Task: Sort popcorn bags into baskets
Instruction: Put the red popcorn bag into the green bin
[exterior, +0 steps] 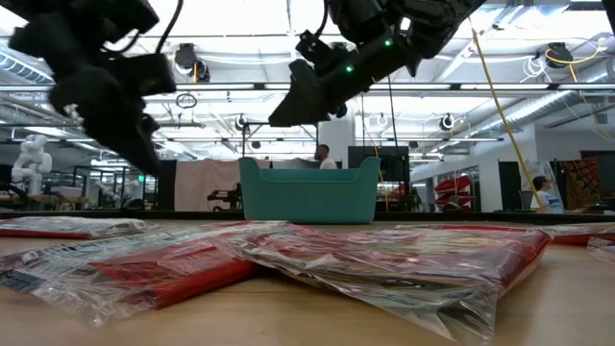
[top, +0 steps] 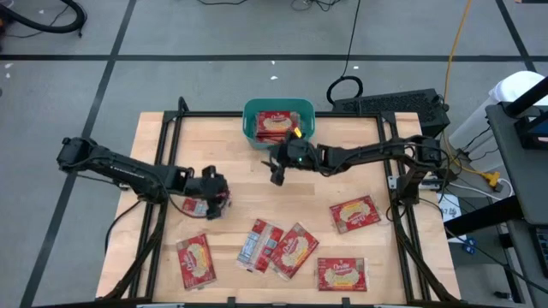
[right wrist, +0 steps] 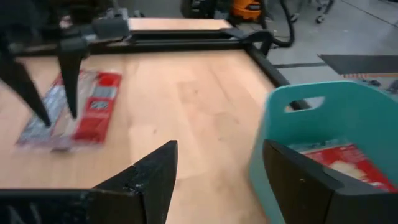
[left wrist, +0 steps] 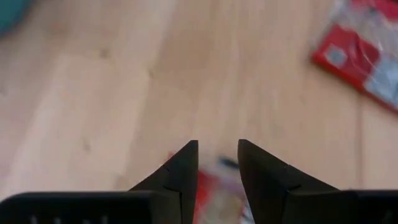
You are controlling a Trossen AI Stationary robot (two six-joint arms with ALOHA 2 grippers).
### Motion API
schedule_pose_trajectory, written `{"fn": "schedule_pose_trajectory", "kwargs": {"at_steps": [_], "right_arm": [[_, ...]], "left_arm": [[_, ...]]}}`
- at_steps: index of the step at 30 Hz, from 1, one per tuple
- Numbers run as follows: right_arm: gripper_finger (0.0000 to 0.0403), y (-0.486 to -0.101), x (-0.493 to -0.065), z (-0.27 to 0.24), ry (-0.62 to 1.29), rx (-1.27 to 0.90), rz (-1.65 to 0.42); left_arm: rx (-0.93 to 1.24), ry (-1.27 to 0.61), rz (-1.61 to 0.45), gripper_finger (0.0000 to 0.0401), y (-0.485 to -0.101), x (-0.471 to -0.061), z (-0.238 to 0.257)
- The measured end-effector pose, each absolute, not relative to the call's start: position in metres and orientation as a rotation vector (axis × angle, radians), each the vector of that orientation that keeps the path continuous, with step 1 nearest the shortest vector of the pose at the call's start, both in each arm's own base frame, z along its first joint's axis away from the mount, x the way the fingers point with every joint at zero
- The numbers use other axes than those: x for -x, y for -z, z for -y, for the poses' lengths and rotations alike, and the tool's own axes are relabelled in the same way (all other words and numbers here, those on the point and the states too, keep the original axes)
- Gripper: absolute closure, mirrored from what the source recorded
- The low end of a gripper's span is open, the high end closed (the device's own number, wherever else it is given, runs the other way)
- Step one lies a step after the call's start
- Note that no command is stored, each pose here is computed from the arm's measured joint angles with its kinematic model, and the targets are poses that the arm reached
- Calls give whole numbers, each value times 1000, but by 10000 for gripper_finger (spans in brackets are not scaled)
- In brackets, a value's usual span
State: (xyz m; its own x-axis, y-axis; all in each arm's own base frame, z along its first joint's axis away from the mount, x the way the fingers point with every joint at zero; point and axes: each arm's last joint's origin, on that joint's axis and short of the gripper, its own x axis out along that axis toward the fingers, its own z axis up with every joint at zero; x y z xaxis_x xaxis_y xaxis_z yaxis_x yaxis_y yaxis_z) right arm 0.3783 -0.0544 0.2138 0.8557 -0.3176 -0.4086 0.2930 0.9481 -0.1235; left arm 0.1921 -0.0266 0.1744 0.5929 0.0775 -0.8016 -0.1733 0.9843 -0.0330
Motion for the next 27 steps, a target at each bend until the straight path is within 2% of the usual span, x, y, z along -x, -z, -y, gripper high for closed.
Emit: {"fn": "schedule_pose_trajectory", "kwargs": {"at_steps": [6,13,17,20,27], "right_arm": [[177,-198,-372,33,261,100,-413],[177,-184,-360,10,200,140,-271],[177,-178,-353,5,190,140,-241],[177,-174,-351,5,188,137,-257],[177,-167,-346,5,192,115,-280]], "left_arm": [[-8,-133,-1017,283,-168,-175,53],[8,-228,-1159,283,-157,-158,63],[27,-213,-1160,280,-155,-158,70],[59,-206,-1175,256,-154,-155,75],[143,-289,-1273,150,-152,-140,80]]}}
